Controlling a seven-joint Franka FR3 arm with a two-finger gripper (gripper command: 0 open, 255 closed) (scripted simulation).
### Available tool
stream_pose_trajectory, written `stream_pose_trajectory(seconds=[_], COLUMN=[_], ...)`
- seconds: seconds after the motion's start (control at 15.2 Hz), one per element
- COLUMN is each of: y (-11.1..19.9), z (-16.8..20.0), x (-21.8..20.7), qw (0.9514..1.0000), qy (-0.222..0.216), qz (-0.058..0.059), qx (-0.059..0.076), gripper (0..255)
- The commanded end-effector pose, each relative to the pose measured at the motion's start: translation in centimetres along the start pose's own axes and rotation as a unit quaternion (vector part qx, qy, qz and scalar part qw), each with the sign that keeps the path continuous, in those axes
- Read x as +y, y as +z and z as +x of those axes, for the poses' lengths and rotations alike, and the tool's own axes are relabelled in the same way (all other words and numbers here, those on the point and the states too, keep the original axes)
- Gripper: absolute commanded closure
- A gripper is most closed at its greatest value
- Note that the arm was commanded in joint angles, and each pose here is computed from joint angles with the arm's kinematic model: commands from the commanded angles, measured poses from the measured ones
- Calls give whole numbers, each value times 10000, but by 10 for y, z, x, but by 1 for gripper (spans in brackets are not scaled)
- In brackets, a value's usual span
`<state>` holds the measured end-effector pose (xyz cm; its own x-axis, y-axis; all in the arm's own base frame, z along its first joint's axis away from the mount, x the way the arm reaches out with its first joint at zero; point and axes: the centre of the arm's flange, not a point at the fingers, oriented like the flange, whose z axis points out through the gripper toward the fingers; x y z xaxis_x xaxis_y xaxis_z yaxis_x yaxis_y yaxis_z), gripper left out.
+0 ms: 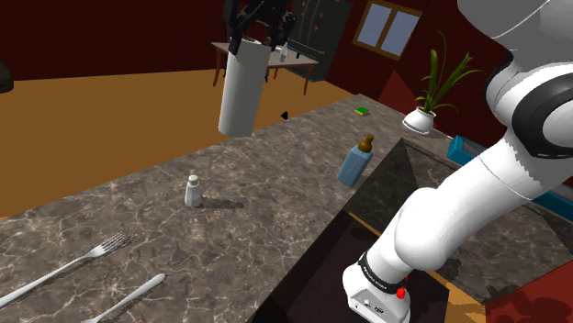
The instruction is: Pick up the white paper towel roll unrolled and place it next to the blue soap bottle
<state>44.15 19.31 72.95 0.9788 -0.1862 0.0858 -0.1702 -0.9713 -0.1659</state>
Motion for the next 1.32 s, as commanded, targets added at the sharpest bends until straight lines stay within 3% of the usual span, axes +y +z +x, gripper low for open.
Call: stream_pose_trajectory(seconds=[0.0,1.25], y=[-5,-45], z=[1,26], x=[25,271], qw=[10000,10000], qy=[-6,-6], qz=[2,2], qx=[-2,-2], gripper=[255,255])
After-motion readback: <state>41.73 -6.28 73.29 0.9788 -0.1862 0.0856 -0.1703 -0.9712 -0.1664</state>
